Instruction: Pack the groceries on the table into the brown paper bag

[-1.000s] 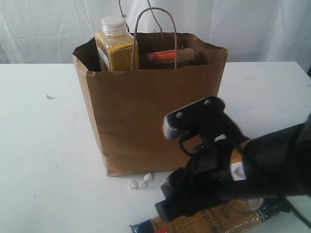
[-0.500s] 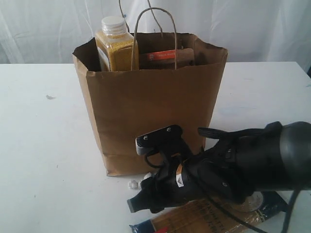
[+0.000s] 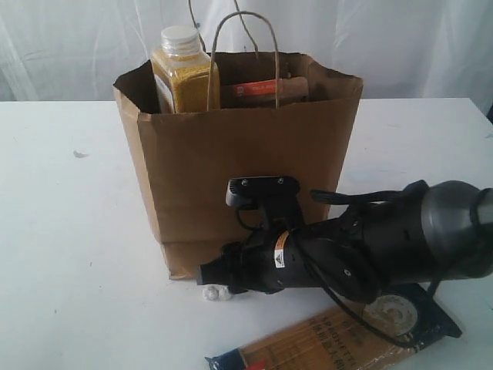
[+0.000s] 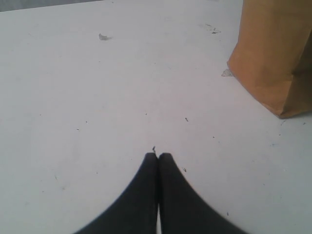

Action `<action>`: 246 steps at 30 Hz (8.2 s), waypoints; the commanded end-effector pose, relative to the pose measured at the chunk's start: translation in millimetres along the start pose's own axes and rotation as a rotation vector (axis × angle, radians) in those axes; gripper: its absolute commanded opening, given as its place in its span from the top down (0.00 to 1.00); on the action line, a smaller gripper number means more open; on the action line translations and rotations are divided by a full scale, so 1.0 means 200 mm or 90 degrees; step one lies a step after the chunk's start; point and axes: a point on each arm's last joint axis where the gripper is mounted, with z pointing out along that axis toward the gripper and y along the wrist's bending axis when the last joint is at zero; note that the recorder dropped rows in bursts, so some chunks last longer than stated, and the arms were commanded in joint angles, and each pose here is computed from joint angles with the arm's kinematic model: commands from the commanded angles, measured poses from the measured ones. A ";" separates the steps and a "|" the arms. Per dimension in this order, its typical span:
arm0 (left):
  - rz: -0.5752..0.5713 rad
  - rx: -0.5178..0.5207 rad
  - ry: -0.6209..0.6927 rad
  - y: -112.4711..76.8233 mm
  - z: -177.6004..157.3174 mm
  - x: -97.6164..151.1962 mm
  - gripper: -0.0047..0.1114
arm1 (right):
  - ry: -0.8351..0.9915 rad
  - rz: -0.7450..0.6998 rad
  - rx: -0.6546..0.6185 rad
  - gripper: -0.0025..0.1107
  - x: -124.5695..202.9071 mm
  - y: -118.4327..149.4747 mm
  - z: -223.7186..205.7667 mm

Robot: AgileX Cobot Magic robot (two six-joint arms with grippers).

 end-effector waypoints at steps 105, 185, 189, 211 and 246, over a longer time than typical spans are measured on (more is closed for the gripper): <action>0.001 -0.001 0.002 0.00 0.00 0.01 0.96 | -0.212 -0.165 0.136 0.83 -0.73 -0.10 -0.88; 0.001 -0.001 0.002 0.00 0.00 0.01 0.96 | 0.275 -0.263 -0.056 0.55 0.02 0.17 -0.02; 0.001 -0.001 0.002 0.00 0.00 0.01 0.96 | 0.285 -0.215 -0.042 0.55 0.02 0.16 0.02; 0.001 -0.001 0.002 0.00 0.00 0.01 0.96 | 0.215 -0.245 -0.069 0.98 -0.08 0.21 -0.17; 0.001 -0.001 0.002 0.00 0.00 0.01 0.96 | -0.196 -0.160 0.068 0.98 -0.68 -0.09 -1.13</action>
